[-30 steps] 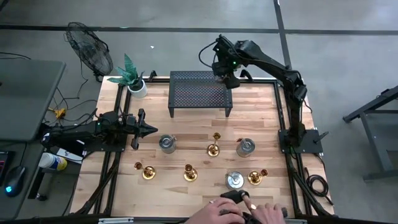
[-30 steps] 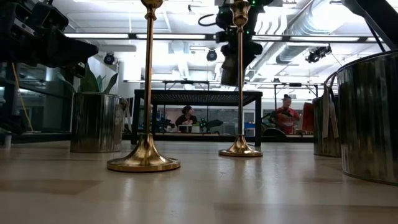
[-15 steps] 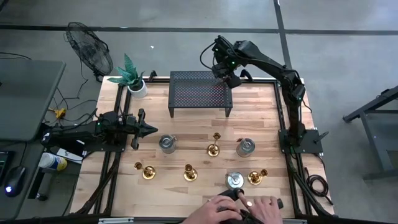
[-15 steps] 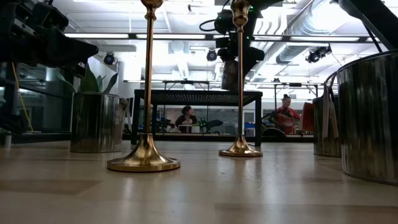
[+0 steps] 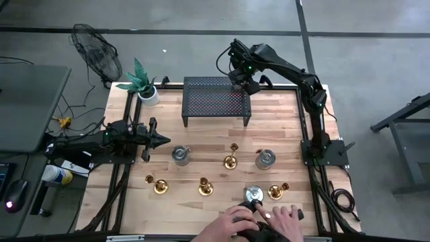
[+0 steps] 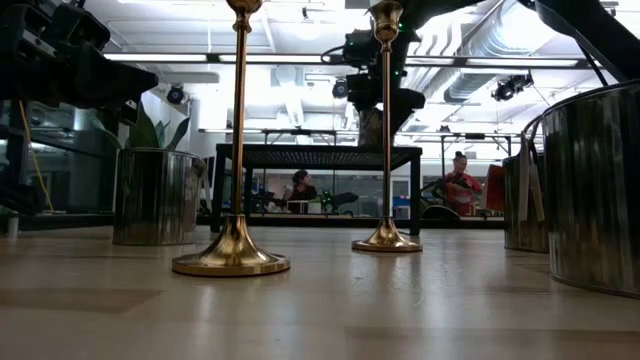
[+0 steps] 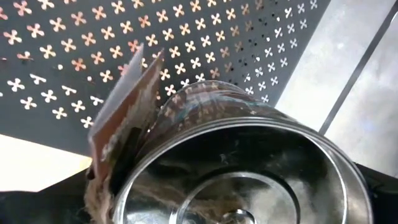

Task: Pick & Place candle stick holders
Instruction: Put the brown scented candle on the shelf

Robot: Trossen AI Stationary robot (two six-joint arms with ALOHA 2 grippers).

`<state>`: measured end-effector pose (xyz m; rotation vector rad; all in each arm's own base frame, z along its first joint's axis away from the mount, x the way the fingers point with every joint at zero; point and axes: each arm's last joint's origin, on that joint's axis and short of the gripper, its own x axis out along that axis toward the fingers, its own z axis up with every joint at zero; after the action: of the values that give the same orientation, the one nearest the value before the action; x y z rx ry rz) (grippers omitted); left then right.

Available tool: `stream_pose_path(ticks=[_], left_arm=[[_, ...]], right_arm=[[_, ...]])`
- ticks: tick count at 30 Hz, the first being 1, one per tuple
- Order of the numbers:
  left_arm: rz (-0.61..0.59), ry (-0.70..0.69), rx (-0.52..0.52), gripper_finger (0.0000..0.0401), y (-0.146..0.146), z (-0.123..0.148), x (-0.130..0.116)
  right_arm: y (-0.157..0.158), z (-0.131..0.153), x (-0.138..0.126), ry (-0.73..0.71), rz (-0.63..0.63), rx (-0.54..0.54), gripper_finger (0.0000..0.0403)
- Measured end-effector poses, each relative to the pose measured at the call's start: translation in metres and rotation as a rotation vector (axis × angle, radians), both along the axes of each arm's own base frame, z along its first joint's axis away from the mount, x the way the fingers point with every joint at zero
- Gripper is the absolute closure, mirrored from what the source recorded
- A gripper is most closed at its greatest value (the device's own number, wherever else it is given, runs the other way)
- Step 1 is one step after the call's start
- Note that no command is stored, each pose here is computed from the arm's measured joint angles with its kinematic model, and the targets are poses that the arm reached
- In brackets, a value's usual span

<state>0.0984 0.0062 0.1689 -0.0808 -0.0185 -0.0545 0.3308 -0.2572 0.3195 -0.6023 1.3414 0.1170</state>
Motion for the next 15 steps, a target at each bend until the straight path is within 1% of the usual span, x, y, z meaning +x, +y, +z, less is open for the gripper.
stream_pose_path(ticks=[3, 6, 10, 15], left_arm=[[0.000, 0.000, 0.000, 0.0401, 0.0000, 0.0000, 0.0000], [0.000, 0.000, 0.000, 0.0401, 0.0000, 0.0000, 0.0000], [0.000, 0.000, 0.000, 0.0401, 0.0000, 0.0000, 0.0000], [0.000, 0.000, 0.000, 0.0401, 0.0000, 0.0000, 0.0000]], right_arm=[[-0.0001, 0.0002, 0.0005, -0.009, 0.001, 0.003, 0.0052], [-0.0009, 0.0004, 0.0006, -0.026, -0.043, 0.011, 0.0050], [-0.0026, 0.0007, 0.0003, -0.042, -0.118, 0.011, 0.0038], [-0.0027, 0.0008, 0.0000, -0.051, -0.166, 0.018, 0.0030]])
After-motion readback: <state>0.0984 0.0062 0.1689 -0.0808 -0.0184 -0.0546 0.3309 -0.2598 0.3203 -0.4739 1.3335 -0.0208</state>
